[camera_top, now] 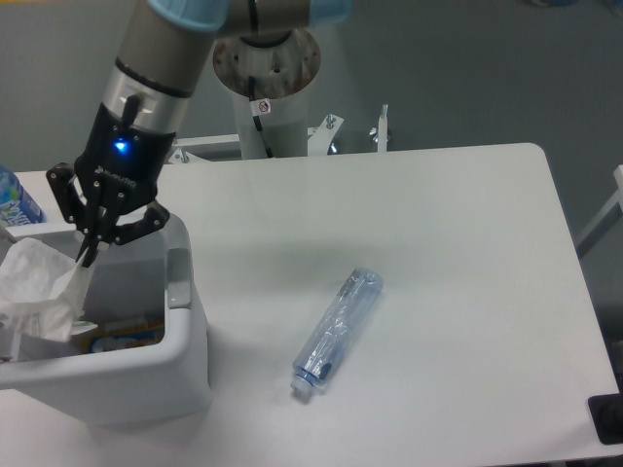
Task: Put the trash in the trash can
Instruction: 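Carry the tissue over the trash bin and open the gripper, then move the open gripper back over the clear plastic bottle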
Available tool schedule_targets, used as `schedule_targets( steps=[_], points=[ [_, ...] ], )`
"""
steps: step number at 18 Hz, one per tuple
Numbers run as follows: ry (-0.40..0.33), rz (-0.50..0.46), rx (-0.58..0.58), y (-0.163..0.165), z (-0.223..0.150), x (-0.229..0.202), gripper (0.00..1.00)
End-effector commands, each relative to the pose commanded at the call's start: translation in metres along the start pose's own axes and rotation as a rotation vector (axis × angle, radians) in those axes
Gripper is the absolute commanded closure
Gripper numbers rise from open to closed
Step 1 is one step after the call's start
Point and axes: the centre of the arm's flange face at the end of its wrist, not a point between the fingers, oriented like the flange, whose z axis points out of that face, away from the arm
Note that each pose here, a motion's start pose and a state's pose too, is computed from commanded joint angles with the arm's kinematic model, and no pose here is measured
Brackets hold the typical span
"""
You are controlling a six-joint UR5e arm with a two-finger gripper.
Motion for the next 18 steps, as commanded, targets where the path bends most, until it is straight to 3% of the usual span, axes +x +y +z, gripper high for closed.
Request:
schedule_targets(
  steps=[4,5,7,8,14,18],
  points=[
    [0.002,0.065,-0.016,0.006,0.007,-0.001,0.86],
    [0.003,0.069,-0.016,0.006,0.008,-0.002,0.71],
    [-0.004,0.092,-0.016,0.005,0.008,-0.004,0.21],
    [-0.013,0.095,-0.015,0.003,0.007,-0.004,0.02],
    [-0.018,0.081,-0.009,0.000,0.002,-0.003,0.00],
    [-0.049,-0.009,0.031,-0.012,-0.019,-0.021,0.00]
  ],
)
